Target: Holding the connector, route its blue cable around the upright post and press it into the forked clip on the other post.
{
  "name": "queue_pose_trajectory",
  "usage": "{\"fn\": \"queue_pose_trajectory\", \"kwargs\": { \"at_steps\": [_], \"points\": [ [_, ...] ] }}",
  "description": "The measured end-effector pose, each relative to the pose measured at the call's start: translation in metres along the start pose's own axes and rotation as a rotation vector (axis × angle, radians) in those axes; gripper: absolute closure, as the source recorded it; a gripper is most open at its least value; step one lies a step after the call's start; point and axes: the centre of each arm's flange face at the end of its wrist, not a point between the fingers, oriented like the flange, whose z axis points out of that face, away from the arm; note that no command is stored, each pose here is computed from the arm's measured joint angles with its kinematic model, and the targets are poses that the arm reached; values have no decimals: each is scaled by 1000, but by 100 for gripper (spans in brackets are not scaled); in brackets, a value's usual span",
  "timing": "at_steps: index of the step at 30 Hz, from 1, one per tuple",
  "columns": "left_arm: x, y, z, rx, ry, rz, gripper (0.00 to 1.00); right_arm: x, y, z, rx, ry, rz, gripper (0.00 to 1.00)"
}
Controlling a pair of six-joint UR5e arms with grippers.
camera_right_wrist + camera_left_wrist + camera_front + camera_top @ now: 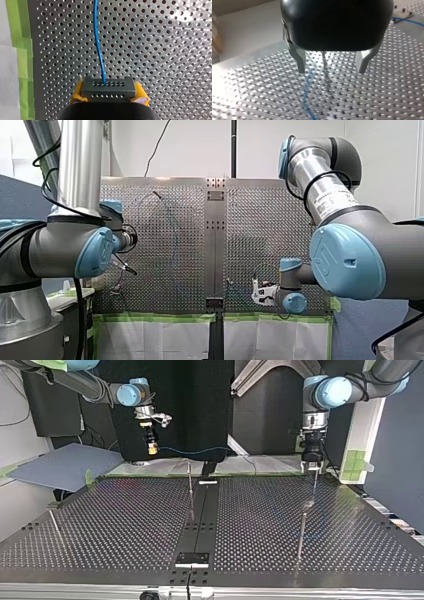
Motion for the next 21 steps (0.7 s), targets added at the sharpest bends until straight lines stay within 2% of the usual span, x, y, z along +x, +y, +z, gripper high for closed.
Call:
{"fn": "queue_pose_trajectory", "kwargs": {
  "at_steps": [6, 15, 21],
  "points": [
    [-22, -22, 11, 13, -56, 51, 1, 0, 4, 0, -8, 0, 9, 100],
    [-56, -69, 30, 49, -154, 137, 1, 0, 12, 2, -22, 1, 24, 100],
    [-78, -101, 37, 63, -225, 187, 1, 2, 22, 10, -39, -4, 29, 100]
  ]
}}
